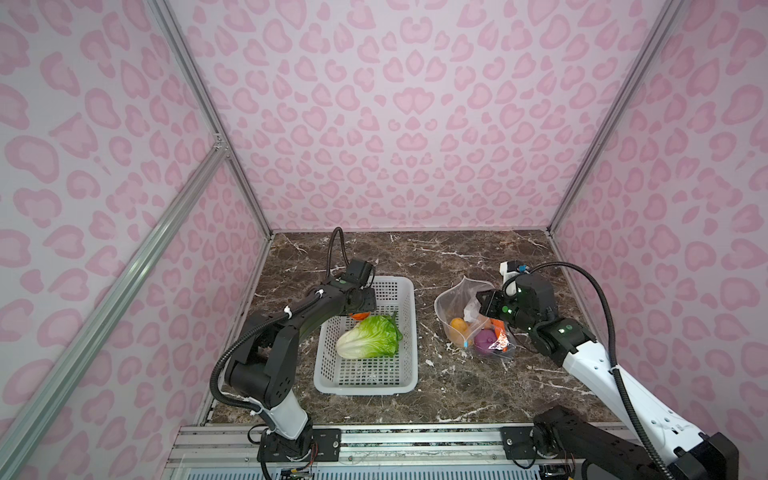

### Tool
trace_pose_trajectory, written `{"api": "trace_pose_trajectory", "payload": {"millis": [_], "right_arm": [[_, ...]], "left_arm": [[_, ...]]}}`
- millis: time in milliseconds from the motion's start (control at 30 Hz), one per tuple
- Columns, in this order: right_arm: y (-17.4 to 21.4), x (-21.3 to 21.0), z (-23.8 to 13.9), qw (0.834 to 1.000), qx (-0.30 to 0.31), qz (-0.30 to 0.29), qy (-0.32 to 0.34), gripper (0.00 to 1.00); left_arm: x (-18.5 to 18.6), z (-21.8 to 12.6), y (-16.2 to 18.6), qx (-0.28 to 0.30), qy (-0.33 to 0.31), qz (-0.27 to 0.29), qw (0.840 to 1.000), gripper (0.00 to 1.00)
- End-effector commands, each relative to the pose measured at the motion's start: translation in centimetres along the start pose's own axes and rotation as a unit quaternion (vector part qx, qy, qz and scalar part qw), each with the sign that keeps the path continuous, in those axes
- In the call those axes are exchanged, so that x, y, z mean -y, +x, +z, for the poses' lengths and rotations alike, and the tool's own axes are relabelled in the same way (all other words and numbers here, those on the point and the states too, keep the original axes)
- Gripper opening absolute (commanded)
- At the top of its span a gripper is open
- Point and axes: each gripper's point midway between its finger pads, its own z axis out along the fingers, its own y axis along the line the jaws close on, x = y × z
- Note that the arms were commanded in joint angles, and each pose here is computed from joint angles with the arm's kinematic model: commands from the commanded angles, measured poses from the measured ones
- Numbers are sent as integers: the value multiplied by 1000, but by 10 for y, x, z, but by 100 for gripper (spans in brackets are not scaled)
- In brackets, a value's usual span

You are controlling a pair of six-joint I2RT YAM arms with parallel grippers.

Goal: Place the food in the zip-top bag and seal the zipper
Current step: 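Lift the orange pumpkin with the left gripper out of the basket, then carry the orange pumpkin with the left gripper over the open bag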

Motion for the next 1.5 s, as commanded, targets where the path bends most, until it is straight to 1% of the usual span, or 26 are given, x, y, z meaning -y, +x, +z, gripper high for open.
{"api": "trace_pose_trajectory", "payload": {"millis": [0, 233, 367, 500, 600, 700, 800, 933, 1100, 1167, 1267, 1400, 1467], "right_arm": [[-4, -3, 1, 1000, 6, -2, -4, 0], [-5, -5, 2, 1000, 4, 0, -8, 0], [-6, -5, 2, 1000, 5, 0, -7, 0], [-5, -6, 4, 1000, 3, 2, -9, 0], [-5, -6, 5, 1000, 2, 3, -11, 0], [-4, -6, 5, 1000, 2, 3, -10, 0], [-3, -5, 5, 1000, 2, 4, -11, 0], [-3, -5, 5, 1000, 4, 7, -12, 0], [-3, -5, 4, 1000, 4, 8, -14, 0], [-3, -6, 3, 1000, 5, 7, -15, 0], [-3, -5, 1, 1000, 6, 7, -14, 0], [-2, -4, -3, 1000, 11, 8, -15, 0], [-2, -5, -5, 1000, 12, 10, -18, 0]], "left_arm": [[3, -15, -2, 6, 13, 3, 1000, 70], [10, -41, -11, 28, 43, -2, 999, 68], [17, -60, -19, 45, 71, -6, 996, 67], [29, -76, -24, 54, 108, -5, 993, 67], [44, -87, -23, 50, 152, -4, 987, 67], [66, -104, -21, 50, 204, 6, 978, 66], [95, -125, -16, 54, 260, 25, 964, 66], [143, -159, -7, 59, 345, 54, 935, 65], [199, -185, 12, 53, 401, 114, 907, 64], [223, -187, 25, 35, 421, 142, 895, 64], [252, -184, 41, 8, 438, 164, 884, 63], [279, -176, 61, -18, 444, 186, 876, 62], [287, -168, 67, -22, 435, 194, 879, 62]]}}
